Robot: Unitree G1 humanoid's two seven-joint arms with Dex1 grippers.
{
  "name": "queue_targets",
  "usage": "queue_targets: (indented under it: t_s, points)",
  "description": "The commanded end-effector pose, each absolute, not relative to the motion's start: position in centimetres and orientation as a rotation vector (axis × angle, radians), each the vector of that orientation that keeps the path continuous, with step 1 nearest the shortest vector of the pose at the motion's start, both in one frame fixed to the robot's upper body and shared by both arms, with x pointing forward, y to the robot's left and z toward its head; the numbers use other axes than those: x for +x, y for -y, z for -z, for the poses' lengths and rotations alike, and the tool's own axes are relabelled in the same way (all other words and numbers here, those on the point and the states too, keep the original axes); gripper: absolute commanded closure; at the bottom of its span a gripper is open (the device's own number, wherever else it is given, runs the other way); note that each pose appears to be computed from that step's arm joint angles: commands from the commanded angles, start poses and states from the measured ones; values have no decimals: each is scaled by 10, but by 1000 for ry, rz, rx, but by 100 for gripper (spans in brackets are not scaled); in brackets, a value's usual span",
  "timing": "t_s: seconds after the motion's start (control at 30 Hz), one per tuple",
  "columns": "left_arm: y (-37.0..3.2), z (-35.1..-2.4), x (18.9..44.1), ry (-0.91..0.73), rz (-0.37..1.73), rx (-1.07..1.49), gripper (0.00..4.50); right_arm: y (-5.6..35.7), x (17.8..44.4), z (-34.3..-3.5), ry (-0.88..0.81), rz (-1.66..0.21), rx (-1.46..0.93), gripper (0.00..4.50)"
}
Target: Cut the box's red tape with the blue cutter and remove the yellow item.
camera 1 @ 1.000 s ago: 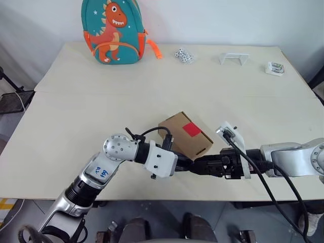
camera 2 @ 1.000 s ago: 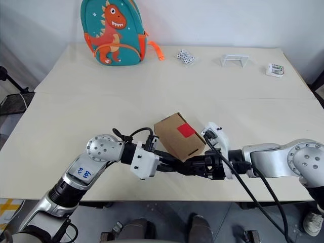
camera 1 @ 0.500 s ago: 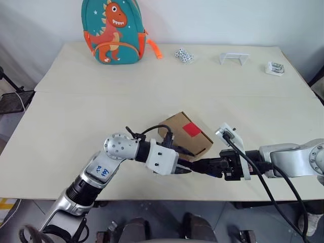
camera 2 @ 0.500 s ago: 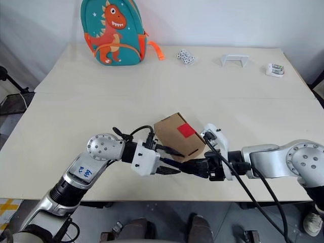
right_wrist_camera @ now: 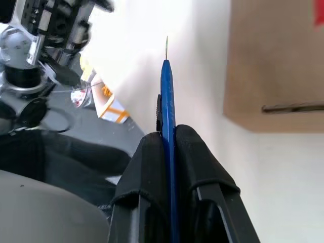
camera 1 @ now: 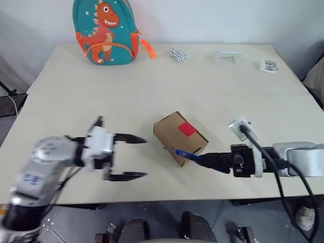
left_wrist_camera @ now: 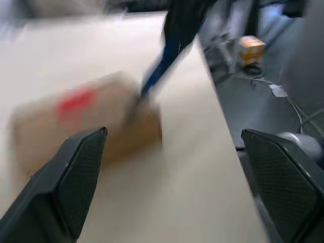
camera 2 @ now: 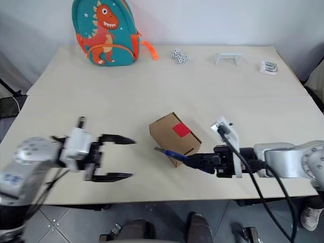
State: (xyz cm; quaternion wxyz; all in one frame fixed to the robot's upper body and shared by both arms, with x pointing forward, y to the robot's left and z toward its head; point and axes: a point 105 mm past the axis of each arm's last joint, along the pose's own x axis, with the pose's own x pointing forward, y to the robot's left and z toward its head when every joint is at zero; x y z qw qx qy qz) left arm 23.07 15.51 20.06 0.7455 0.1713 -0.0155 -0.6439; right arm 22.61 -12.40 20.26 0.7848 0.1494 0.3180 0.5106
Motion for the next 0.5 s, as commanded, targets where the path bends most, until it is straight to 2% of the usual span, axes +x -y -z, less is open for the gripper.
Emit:
queue_targets:
  t_s: [0.03, 0.1, 0.27, 0.43, 0.47, 0.5]
  points:
    - [-183, -209, 260, 89, 1194, 201, 55, 142, 234, -237, -520, -1036, 306, 447]
    - [-169, -207, 274, 97, 1181, 147, 114, 154, 241, -248, -459, -946, 272, 447]
    - [-118, -207, 287, 91, 1264, 65, 270, 163, 242, -262, -376, -819, 186, 447]
    - [-73, -203, 305, 75, 1301, 100, 426, 159, 235, -248, -436, -739, 20, 447]
    - [-67, -202, 315, 74, 1272, 120, 450, 158, 239, -246, -428, -700, -26, 447]
    - [-61, -200, 322, 66, 1257, 140, 450, 157, 242, -245, -416, -675, -49, 447]
